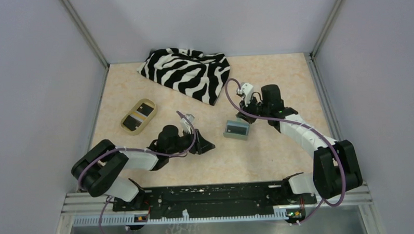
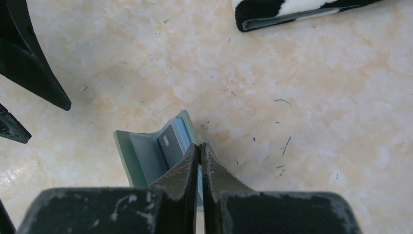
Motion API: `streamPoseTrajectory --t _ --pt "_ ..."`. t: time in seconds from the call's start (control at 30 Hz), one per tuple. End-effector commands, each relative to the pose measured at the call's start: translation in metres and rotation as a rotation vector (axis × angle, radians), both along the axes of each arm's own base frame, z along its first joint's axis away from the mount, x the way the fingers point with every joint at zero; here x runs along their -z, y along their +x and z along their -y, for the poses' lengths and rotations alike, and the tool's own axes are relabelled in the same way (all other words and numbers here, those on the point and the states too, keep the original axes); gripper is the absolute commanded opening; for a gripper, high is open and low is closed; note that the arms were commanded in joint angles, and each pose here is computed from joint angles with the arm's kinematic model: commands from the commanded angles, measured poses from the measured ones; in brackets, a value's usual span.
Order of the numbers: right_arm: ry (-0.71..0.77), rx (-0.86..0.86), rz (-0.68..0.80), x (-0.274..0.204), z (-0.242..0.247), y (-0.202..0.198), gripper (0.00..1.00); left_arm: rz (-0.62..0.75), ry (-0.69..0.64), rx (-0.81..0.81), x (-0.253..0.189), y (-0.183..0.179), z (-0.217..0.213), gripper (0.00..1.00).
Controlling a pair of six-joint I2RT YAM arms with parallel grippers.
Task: Put the credit cards into the card holder
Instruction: Open the card holder at the center of the board.
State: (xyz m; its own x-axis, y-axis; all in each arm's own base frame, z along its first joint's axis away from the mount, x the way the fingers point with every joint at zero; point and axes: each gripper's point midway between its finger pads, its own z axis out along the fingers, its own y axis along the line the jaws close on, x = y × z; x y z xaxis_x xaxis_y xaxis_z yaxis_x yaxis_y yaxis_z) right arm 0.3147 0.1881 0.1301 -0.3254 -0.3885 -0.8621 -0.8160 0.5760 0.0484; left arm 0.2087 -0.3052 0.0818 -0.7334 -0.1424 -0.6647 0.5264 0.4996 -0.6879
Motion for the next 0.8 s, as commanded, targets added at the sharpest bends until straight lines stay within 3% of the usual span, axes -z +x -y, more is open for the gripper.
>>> streamPoseTrajectory --t 0.0,0.17,0.3,0.53,0.77 --pt "-0.007 -0.015 0.1 -0.023 0.002 0.007 0.0 0.042 -0.081 0.096 -0.016 -0.004 0.02 0.61" --pt "0.106 -0.176 0.083 -0.043 -0.019 -0.022 0.0 0.058 -0.098 0.061 -0.023 0.005 0.025 0.62" --pt "0.132 -0.18 0.085 -0.047 -0.021 -0.025 0.0 0.059 -0.126 0.005 -0.035 0.011 0.024 0.68" --pt "0.123 -0.152 0.065 -0.04 -0.019 -0.02 0.0 -0.152 -0.165 -0.105 -0.017 0.009 0.033 0.67" --pt "0.096 -0.106 0.071 -0.035 -0.014 -0.013 0.0 0.027 -0.008 -0.059 -0.003 0.011 0.038 0.65"
